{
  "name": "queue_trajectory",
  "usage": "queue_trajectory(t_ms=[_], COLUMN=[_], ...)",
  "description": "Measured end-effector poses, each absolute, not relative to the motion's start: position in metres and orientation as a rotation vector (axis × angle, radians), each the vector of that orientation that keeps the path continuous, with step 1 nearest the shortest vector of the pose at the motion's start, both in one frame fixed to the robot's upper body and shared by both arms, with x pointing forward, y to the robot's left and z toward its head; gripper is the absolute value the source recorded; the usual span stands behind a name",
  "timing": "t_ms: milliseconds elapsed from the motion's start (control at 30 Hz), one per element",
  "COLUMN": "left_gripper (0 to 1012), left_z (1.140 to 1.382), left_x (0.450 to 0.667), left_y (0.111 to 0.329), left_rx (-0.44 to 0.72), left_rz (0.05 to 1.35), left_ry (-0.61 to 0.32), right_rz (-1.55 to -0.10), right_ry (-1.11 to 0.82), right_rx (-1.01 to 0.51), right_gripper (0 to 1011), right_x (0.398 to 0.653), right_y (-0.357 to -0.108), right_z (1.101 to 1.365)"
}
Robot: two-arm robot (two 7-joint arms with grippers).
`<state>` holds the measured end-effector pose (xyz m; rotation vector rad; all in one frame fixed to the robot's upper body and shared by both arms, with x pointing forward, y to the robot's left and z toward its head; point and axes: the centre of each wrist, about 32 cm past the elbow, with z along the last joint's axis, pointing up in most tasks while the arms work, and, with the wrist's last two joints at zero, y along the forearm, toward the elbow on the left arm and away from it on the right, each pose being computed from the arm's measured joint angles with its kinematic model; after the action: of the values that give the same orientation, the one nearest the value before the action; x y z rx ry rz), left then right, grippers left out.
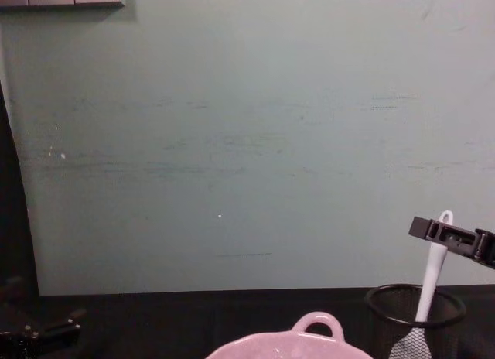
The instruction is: Use the one hand to pick up the spoon and stir the clear water in the bowl.
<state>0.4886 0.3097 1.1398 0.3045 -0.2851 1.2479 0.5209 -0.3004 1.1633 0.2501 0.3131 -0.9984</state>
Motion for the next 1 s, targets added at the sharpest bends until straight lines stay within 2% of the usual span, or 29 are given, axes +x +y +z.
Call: queue_trajectory(t_ms=[100,233,567,800,1000], left_gripper=[1011,1011,1011,1011,1011], left_z=[1.140,1.140,1.140,1.140,1.140], left_x=[0.489,0.489,0.489,0.489,0.489], left_y=[0.310,0.310,0.310,0.310,0.310], left_rx=[0.304,0.304,0.304,0.304,0.304], left_rz=[1.248,1.248,1.248,1.248,1.248], left_ry=[-0.285,-0.285,-0.285,-0.285,-0.285], right_rz=[-0.999,-1.017,-1.073,-1.149,-1.257], right_ry=[0.313,0.185,-0.050,-0.166,-0.177], right_rx=[0.250,0.167,0.041,-0.010,-0.033], right_gripper=[927,1003,1003,1002,1003], right_x=[0.521,0.518,0.508,0.481,0.461], right_y=[-0.300,-0.298,-0.303,-0.324,-0.352], right_z=[1.163,1.163,1.171,1.177,1.166])
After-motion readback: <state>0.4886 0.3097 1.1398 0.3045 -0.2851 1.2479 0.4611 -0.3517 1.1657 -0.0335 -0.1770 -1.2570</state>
